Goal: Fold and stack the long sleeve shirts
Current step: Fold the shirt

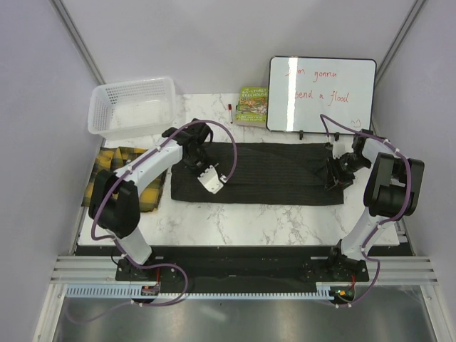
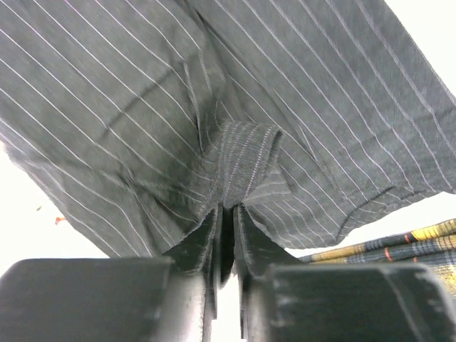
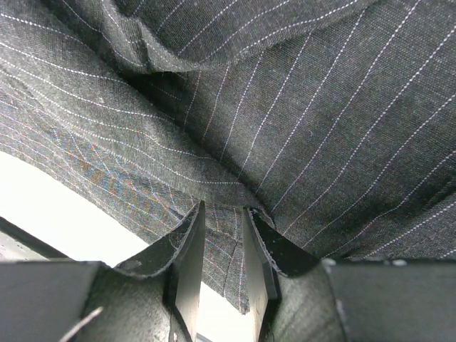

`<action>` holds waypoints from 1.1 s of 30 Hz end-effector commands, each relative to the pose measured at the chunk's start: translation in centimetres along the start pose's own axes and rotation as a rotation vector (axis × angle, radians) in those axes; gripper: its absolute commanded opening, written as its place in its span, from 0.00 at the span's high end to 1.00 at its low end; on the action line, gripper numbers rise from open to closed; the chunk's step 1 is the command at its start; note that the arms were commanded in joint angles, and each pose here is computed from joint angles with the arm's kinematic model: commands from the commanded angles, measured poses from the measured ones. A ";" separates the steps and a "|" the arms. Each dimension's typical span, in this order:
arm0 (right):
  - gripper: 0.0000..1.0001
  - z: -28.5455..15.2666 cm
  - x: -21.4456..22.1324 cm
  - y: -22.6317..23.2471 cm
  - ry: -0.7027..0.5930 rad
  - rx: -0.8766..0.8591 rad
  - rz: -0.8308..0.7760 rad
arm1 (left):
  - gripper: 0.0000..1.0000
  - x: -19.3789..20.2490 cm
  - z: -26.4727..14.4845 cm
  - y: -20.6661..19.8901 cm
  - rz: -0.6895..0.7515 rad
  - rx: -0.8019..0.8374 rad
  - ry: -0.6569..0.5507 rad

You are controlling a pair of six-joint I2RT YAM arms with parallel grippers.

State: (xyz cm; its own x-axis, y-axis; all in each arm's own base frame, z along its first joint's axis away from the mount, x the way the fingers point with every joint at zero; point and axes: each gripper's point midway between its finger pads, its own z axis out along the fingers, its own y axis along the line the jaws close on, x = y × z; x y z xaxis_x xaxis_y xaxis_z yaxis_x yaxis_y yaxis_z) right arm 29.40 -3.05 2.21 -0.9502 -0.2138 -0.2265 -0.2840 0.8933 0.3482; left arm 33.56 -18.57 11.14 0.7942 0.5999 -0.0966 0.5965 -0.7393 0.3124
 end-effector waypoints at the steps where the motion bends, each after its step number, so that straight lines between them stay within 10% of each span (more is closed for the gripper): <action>1: 0.66 -1.1 -1.2 0.3 -0.042 0.001 -0.018 | 0.73 1.3 0.8 0.1 0.021 -0.035 -0.005; 18: 0.61 -7.2 -5.8 6.4 -0.273 -0.064 -0.155 | 0.58 3.3 5.4 -0.8 -0.626 -0.050 -0.108; 33: 0.62 -2.0 -7.8 5.3 -0.223 0.102 -0.195 | 0.65 -8.2 10.2 -7.9 -0.632 0.183 -0.082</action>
State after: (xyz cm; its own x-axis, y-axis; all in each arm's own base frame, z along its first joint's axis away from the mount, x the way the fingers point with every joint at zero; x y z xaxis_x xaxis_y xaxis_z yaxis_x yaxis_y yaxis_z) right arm 34.47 3.62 8.40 -0.8179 -0.3118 -0.4836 -0.4670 0.8507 0.2414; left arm 31.06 -18.62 1.81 0.3274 0.9073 -0.2640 0.9407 -0.2866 0.1815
